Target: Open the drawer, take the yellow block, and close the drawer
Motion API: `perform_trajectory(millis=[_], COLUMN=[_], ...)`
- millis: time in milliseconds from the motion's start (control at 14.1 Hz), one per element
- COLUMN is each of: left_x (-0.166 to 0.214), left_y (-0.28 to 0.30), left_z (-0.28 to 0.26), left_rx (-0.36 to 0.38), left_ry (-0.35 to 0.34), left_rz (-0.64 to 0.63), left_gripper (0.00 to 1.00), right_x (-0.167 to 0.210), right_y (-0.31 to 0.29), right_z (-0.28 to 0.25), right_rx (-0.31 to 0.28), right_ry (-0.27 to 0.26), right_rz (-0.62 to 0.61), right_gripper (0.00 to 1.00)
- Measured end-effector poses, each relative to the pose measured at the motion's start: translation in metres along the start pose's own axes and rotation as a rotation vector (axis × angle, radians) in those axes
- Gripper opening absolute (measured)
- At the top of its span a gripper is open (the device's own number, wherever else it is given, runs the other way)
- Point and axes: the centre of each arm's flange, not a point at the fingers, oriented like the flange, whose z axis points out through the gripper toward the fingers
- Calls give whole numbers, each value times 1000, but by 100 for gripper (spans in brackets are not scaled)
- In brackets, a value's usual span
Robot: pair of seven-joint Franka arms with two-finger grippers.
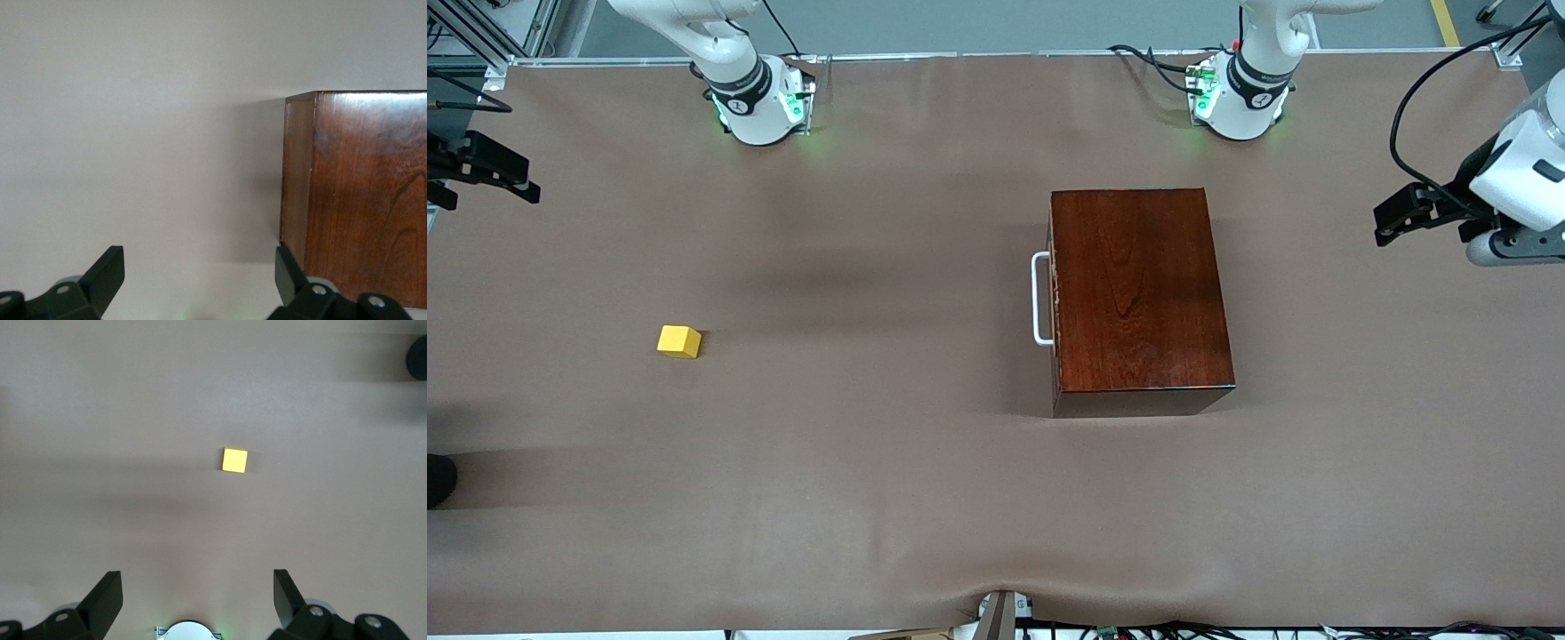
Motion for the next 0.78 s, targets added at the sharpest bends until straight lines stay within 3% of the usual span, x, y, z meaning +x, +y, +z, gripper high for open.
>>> perform_trajectory(millis=[780], left_x=[-14], left_y=[1], left_z=[-7], left_rx=[2], left_ry=[34], left_rz=[19], left_gripper=[100], right_x=[1], right_y=[-5], right_z=[0], right_rx=[-1], right_ry=[0], right_rz=[-9], right_gripper=[100])
